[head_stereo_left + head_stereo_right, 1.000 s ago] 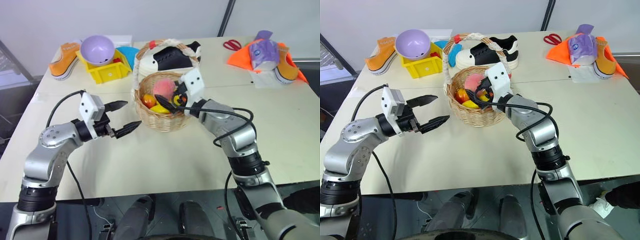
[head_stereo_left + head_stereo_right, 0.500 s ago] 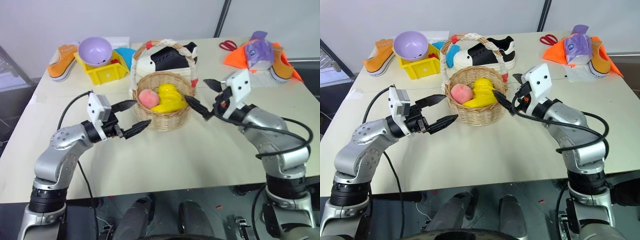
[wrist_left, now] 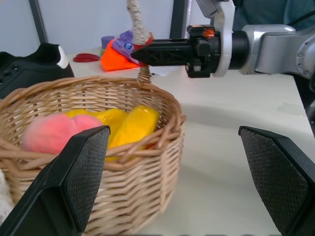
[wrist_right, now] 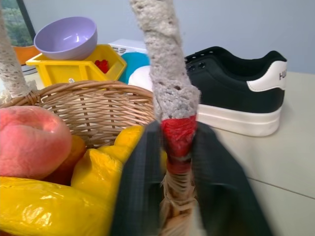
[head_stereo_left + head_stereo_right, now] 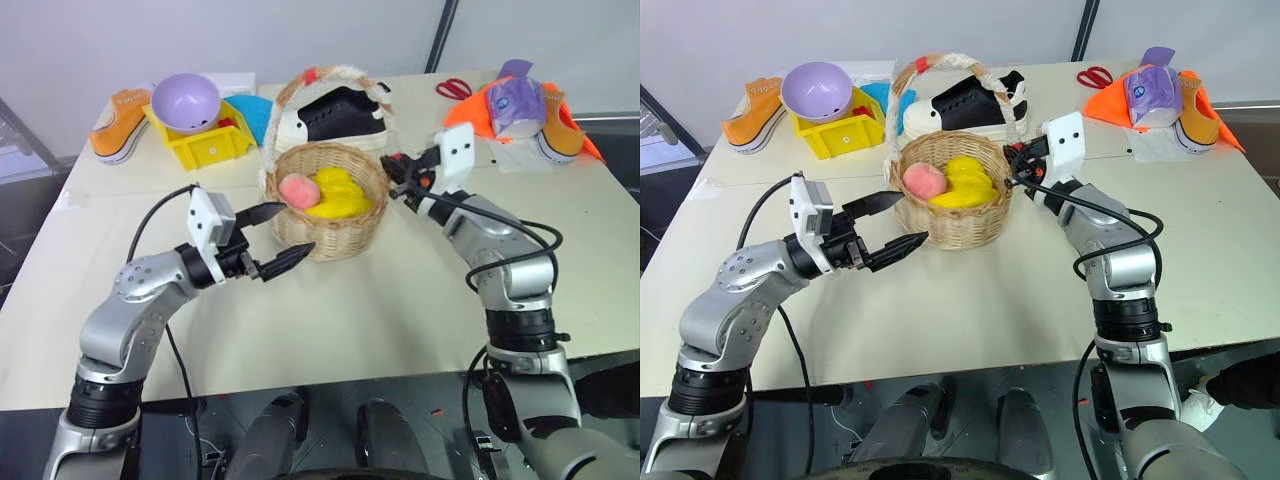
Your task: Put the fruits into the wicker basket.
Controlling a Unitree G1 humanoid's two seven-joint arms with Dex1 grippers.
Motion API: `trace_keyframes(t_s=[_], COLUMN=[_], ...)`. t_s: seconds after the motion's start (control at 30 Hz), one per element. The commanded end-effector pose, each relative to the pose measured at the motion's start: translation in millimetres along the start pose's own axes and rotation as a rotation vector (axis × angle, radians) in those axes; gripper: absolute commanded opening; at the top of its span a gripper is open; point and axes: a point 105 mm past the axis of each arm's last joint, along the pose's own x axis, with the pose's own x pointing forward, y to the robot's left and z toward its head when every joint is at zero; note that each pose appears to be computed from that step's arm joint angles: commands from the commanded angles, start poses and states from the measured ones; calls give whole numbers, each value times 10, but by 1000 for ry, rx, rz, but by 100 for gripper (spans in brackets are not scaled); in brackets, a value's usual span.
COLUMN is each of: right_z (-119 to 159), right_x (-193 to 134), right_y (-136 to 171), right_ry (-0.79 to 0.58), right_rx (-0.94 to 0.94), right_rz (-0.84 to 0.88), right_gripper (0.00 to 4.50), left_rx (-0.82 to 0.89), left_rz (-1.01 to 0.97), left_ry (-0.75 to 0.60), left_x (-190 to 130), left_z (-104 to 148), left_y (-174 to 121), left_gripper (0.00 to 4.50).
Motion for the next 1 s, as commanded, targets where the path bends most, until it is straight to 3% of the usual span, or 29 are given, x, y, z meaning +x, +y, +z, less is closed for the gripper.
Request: trace_keyframes(t_s=[0.03, 0.2, 0.4, 0.5, 0.57, 0.77, 0.9, 1.0], right_z=[346, 475, 383, 352, 321, 310, 299, 200], right_x=[-182, -693, -1345, -1493, -1527, -1648, -1735, -1848], right_y=[-200, -901, -1723, -1914, -1956, -1930, -1779, -1497], right_ry=[-125, -154, -75, -71, -63, -45, -29, -4], right_rx=[-95, -158, -200, -185, -185, -240, -300, -325], right_rz=[-105, -380, -721, -789, -790, -788, -718, -548], right_gripper=[6, 6, 6, 6, 6, 281, 281, 281], left_rx=[22, 17, 17, 19, 24, 29, 29, 22], left_rz=[-19, -27, -37, -34, -26, 32, 87, 199], left_ry=[-18, -14, -12, -10, -5, 26, 30, 72], left_x=[18, 44, 94, 114, 119, 78, 3, -188], left_z=[63, 39, 11, 0, -9, -71, -84, -183], left_y=[-78, -83, -59, -42, -21, 77, 179, 398], left_gripper=[450, 450, 450, 450, 450, 450, 450, 450])
